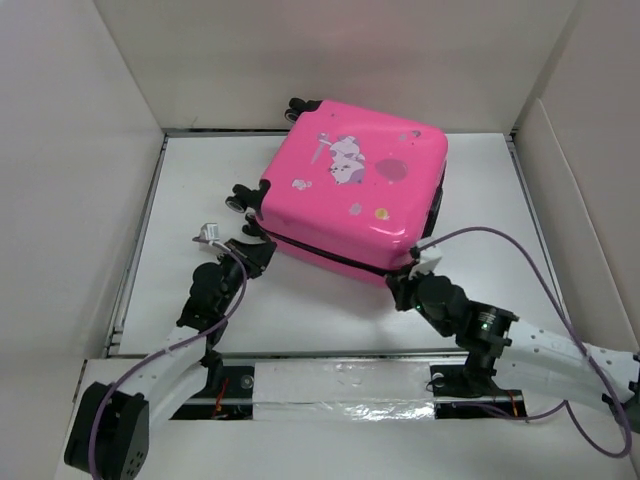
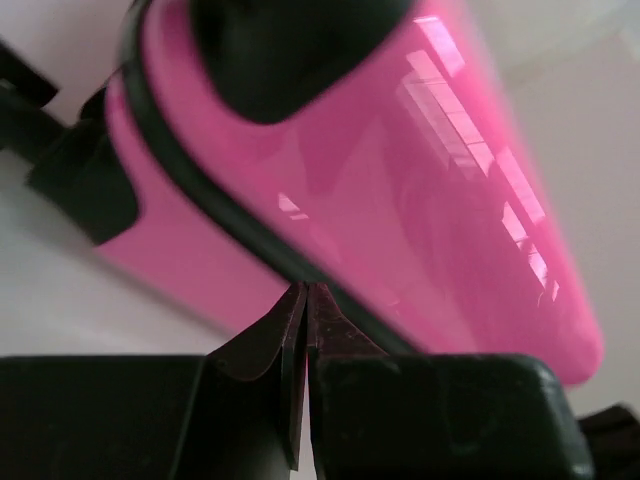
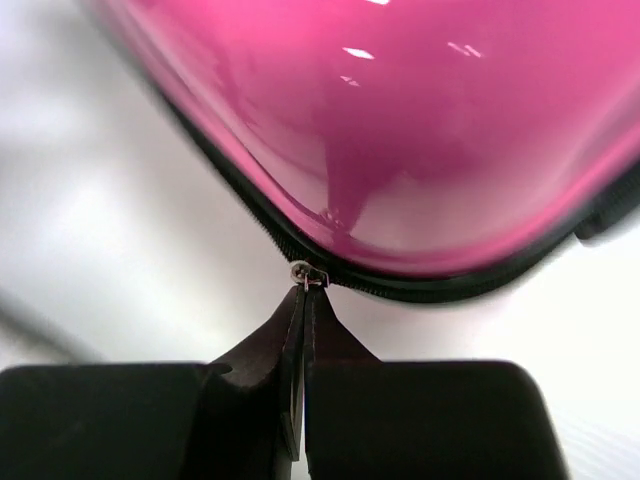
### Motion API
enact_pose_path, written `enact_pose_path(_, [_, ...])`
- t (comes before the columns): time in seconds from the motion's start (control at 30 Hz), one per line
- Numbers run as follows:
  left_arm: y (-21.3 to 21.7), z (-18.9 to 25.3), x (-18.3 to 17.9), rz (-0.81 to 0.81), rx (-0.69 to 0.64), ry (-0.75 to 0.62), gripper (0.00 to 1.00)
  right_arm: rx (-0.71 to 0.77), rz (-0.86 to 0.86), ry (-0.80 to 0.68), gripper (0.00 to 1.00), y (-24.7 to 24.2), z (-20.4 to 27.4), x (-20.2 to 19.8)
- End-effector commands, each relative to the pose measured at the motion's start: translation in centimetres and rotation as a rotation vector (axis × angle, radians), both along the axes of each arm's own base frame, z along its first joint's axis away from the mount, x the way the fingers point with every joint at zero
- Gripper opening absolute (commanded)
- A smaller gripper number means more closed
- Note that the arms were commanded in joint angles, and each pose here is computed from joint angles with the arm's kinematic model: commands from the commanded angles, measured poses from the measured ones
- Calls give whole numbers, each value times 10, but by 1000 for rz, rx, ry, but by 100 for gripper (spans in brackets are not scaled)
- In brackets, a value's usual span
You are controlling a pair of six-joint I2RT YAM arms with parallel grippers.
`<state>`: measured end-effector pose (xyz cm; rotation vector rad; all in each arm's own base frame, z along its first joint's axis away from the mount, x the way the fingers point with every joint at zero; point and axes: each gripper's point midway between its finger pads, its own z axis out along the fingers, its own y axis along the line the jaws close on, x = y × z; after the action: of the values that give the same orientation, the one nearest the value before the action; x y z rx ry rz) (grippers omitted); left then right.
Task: Pack the luggage
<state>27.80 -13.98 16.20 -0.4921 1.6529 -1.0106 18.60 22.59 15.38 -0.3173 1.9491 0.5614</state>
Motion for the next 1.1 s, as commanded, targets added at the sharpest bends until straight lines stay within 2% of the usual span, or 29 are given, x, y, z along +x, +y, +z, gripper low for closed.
enact_pose_path(0.0, [-32,6,-9,-161,-20,-4,0,271,-161,-203,0,-26,96,24])
enact_pose_path(0.1, [-57,18,-8,-197,4,-29,0,255,-145,-180,0,-27,83,22])
enact_pose_path(0.17, [-66,34,-6,-197,0,-58,0,223,-117,-109,0,-12,55,18])
enact_pose_path(0.23, [-61,49,3,-150,16,-89,0,258,-121,-70,0,-1,43,16])
enact_pose_path(0.27, [-56,46,4,-124,45,-62,0,248,-111,-55,0,5,32,10])
enact_pose_path(0.3, [-49,48,8,-84,64,-55,25,231,-149,-54,0,4,24,13])
enact_pose_path(0.33, [-38,56,16,-8,74,-53,43,224,-180,-54,0,1,21,17])
enact_pose_path(0.37, [-29,50,15,24,87,-9,55,216,-189,-54,0,0,19,18])
enact_pose_path(0.4, [-16,52,20,70,74,-4,74,210,-204,-60,0,-3,19,19])
enact_pose_path(0.5, [6,56,27,137,4,-6,87,189,-196,-90,0,-6,23,20])
enact_pose_path(0.77, [32,56,66,222,-49,49,84,151,-122,-85,0,0,22,13])
enact_pose_path(0.93, [51,64,85,279,-73,36,84,168,-79,-97,0,0,21,7])
enact_pose_path(1.07, [50,68,100,276,-89,19,83,165,-64,-95,0,-1,18,4])
